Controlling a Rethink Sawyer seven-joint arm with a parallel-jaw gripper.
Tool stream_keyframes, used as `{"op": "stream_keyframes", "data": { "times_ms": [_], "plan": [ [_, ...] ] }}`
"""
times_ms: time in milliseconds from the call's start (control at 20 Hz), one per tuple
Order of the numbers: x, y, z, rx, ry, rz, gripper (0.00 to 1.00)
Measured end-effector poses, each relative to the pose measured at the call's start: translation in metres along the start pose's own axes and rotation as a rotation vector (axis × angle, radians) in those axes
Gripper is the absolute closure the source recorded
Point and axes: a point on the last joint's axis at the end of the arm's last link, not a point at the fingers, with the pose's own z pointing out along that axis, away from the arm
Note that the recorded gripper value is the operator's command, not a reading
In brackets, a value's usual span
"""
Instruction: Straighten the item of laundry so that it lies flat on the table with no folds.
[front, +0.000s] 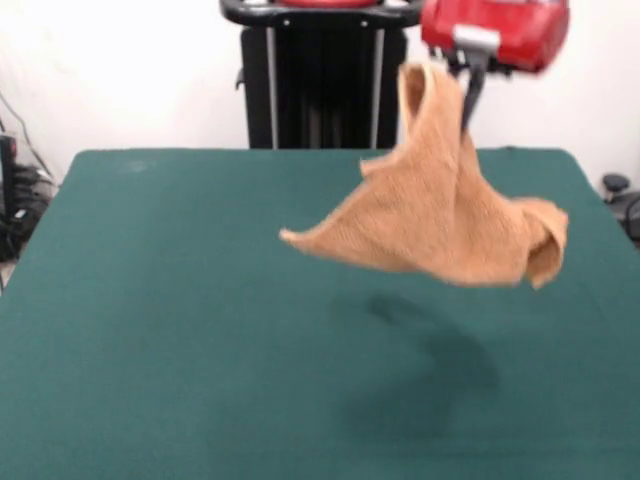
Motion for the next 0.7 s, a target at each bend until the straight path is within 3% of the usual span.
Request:
{"op": "stream_keyframes", "data": {
  "times_ms": [200,350,700],
  "plan": [
    [-0.036,-0.017,-0.020,0.014,0.036,0.017,1.00],
    [-0.074,-0.042,-0.029,0.020,0.025,0.046,1.00],
    [-0.134,-0.085,-0.040,0.034,0.005,0.114,1.00]
  ]
}}
